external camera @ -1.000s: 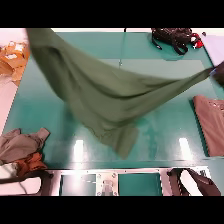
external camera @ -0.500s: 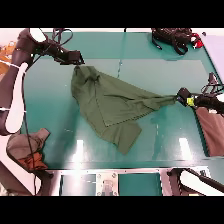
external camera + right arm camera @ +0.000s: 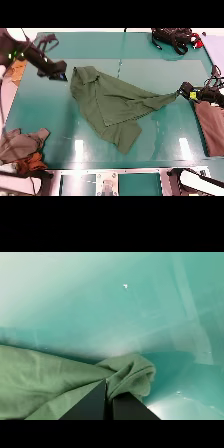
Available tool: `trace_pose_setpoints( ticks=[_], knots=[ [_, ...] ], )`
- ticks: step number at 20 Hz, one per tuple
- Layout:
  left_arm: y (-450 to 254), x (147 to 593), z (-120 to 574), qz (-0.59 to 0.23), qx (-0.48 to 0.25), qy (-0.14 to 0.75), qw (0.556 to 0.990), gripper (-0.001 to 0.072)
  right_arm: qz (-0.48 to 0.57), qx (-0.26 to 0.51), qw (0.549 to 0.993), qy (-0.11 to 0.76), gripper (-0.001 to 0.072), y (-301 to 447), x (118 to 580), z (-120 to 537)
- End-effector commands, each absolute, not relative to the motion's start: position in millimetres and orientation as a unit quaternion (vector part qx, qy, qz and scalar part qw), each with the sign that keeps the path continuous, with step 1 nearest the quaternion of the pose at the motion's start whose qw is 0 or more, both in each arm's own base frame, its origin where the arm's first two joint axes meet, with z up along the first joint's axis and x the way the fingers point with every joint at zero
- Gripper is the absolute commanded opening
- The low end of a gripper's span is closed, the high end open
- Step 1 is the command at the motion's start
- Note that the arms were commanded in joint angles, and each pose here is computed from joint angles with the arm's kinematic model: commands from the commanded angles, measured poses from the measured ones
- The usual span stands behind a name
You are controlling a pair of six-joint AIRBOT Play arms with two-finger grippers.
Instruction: Fold the shirts.
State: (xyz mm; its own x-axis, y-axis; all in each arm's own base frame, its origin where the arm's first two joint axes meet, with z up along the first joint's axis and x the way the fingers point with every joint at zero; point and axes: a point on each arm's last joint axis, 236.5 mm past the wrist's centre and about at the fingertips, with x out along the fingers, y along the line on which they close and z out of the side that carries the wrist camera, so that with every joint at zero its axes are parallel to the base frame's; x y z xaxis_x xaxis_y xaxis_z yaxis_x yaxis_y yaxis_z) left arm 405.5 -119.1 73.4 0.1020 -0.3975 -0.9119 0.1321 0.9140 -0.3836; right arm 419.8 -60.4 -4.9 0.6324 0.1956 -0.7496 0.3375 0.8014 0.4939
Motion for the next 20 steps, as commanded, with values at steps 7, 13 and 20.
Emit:
trace_pose_setpoints(
  ticks=[7,13,20],
  knots=[
    [-216.0,230.6,-58.6,-0.162,-0.274,0.684,0.657,0.042,-0.044,0.318,0.835,0.446,0.0021,-60.9,421.4,-25.2],
    [-261.3,222.4,-97.1,-0.148,-0.311,0.665,0.663,0.0419,-0.039,0.31,0.839,0.446,0.0021,-60.4,421.7,-25.1],
    [-248.6,248.3,-111.8,-0.139,-0.318,0.648,0.678,0.0024,-0.034,0.299,0.842,0.448,0.0021,-60.8,420.9,-25.6]
  ],
)
